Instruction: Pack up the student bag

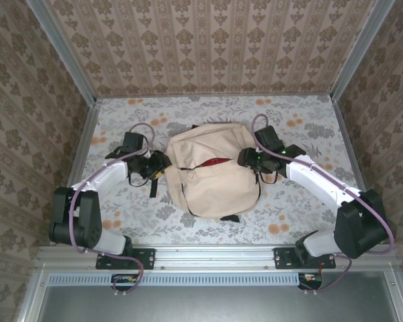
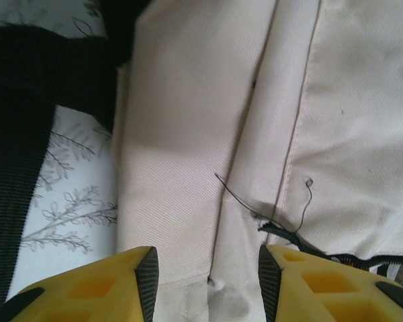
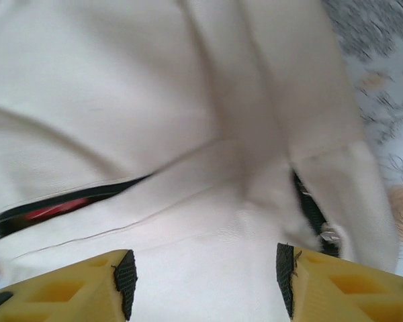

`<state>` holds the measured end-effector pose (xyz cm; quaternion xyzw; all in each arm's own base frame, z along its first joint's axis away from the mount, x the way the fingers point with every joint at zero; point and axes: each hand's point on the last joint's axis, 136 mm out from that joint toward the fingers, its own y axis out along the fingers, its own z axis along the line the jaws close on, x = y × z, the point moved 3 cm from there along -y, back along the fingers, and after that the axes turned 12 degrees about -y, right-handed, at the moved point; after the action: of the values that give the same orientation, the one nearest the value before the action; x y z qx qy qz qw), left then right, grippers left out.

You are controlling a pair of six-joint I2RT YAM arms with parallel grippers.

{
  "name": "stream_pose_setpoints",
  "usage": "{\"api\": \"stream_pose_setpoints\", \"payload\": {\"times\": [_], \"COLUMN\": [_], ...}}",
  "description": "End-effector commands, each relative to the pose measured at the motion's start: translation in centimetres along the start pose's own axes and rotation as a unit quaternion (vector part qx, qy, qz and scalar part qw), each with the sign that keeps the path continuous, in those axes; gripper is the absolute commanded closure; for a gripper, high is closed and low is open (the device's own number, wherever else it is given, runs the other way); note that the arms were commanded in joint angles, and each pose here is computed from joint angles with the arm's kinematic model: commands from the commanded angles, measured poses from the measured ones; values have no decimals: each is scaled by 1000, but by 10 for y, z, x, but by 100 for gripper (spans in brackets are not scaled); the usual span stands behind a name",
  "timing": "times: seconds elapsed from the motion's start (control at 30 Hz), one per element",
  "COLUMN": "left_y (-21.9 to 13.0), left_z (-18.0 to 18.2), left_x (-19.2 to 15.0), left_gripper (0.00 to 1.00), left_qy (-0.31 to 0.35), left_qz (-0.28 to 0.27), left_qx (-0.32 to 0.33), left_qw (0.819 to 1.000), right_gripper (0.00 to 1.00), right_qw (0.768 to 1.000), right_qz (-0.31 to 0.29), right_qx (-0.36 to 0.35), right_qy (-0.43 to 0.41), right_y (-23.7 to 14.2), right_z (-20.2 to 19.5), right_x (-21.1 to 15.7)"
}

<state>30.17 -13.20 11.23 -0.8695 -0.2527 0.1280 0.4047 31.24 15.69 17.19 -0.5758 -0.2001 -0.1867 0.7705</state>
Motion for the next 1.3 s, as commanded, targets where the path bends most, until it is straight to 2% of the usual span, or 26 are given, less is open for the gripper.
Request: {"api": "stream_pose_setpoints", "payload": {"times": [0.0,0.13,0.27,0.43,0.53,0.77,1.03,1.27], "left_y": [-7,-18,-33,-47,-51,-54,-56,-56], "left_z": [13,29,45,59,64,66,65,66], "left_x": [10,19,25,27,28,28,29,30], "left_gripper": [54,50,43,37,35,33,30,29], "left_qy": [-32,-59,-82,-97,-106,-108,-108,-109], "left_qz": [-10,-17,-31,-45,-49,-51,-57,-57], "left_qx": [3,1,6,9,9,7,8,10], "left_qw": [999,998,996,994,993,993,992,992], "right_gripper": [39,40,41,41,41,41,42,43], "right_qw": [995,974,937,893,882,864,840,826], "right_qz": [4,33,67,97,97,85,112,113], "right_qx": [-24,-10,11,27,32,-1,-3,-61], "right_qy": [-101,-222,-344,-438,-461,-496,-531,-548], "right_y": [-14,-3,15,38,49,76,99,114], "right_z": [27,86,145,198,216,222,222,208], "right_x": [6,5,-4,-16,-17,-12,-22,-18]}}
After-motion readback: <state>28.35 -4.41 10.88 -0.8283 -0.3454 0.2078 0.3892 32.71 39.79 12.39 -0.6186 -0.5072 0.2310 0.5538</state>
